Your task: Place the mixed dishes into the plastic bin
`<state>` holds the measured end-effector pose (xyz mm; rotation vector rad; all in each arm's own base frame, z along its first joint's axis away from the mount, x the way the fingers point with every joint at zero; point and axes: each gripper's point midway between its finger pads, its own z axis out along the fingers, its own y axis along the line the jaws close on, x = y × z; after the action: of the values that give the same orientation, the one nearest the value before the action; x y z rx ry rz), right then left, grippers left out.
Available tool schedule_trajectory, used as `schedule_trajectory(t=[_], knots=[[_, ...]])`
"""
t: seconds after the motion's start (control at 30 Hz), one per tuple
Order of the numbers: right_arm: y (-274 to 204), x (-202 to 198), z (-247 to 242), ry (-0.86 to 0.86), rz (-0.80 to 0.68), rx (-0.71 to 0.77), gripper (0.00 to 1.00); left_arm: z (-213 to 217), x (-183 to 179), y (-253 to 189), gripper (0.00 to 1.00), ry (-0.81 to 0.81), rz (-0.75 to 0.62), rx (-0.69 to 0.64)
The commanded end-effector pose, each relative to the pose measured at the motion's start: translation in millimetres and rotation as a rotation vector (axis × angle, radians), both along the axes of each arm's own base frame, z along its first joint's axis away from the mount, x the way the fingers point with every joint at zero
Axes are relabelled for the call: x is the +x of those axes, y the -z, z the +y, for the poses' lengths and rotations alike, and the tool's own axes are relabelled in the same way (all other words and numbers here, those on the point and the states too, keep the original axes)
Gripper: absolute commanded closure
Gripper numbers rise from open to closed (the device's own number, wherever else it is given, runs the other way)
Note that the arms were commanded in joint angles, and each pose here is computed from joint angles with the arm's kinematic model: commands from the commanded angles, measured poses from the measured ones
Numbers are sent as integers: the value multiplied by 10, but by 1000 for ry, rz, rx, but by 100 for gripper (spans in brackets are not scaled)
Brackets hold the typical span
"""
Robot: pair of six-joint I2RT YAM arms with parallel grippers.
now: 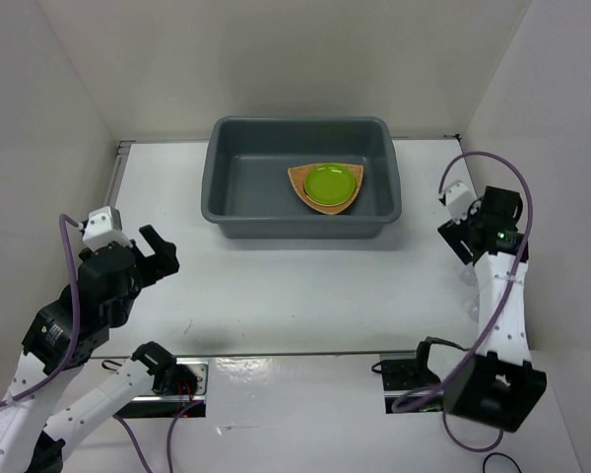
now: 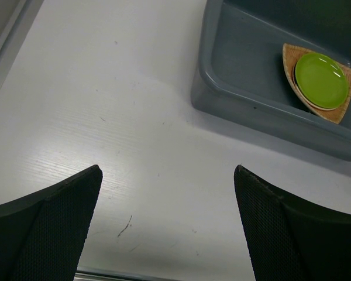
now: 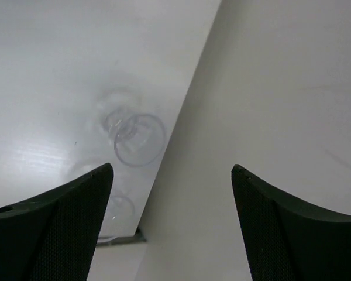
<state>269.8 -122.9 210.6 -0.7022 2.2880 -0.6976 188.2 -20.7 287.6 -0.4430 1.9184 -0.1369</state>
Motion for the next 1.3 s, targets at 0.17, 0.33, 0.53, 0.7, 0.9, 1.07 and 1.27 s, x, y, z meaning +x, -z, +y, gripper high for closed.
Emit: schedule_trajectory(t=[0.17,0.33,0.53,0.7,0.9,1.07,1.27], knots=[[804,-353,-278,20,348,302,22,-45,63,13,0,18,5,19],[1075,-455,-232,1,360,287,22,-45,63,13,0,18,5,19],[1318,-528,-264,14,395,268,21,-25,52,-6,0,6,-6,9],[1496,-402,-311,42,407,310,22,-16,38,-20,0,6,-14,4],[1381,-249,-381,51,380,315,24,29,-14,-52,0,-5,-34,-11],[1075,-172,-231,-30,298,263,19,47,-42,-79,0,-5,-50,-20],[1138,-86,64,-65,304,198,19,56,-57,-92,0,-5,-58,-25]])
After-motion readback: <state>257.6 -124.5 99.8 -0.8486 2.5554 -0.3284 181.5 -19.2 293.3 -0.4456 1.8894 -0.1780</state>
